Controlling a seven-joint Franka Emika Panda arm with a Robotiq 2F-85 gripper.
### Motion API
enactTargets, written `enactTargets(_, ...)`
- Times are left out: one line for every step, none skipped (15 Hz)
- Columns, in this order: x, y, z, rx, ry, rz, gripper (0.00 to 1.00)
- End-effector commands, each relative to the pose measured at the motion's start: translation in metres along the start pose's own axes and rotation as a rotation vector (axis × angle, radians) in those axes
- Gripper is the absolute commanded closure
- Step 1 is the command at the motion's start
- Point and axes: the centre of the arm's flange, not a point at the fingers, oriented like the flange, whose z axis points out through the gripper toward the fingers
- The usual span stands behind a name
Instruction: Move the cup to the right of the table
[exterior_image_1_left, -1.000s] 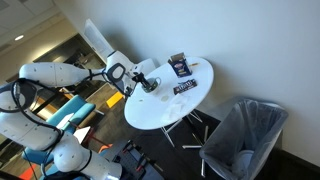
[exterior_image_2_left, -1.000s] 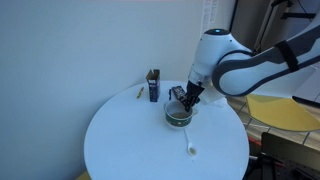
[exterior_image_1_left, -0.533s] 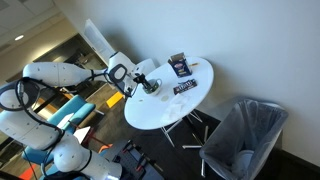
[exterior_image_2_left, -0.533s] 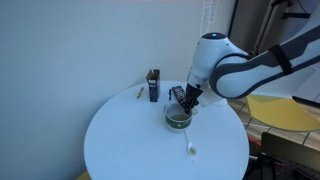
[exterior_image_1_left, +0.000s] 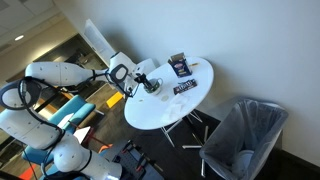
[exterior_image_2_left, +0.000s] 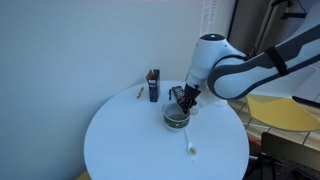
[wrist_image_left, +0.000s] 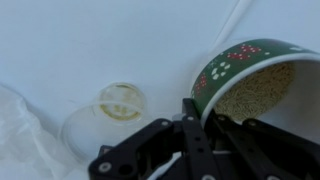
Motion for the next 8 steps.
enactTargets(0.014,-0.009,-0.011,0.037,0.050,0.058,0.97)
enactTargets(0.016,-0.011,-0.010,0.036,0.051,0.063,0.97)
enactTargets(0.019,-0.012,-0.008,0.033,0.047,0.071,0.97)
enactTargets(0.021,-0.014,-0.007,0.032,0.045,0.071,0.97)
enactTargets(0.025,-0.016,-0.004,0.027,0.041,0.074,0.97)
enactTargets(0.027,-0.018,-0.002,0.024,0.039,0.080,0.97)
enactTargets(0.030,-0.019,0.001,0.021,0.037,0.082,0.97)
enactTargets(0.032,-0.020,0.003,0.019,0.035,0.083,0.97)
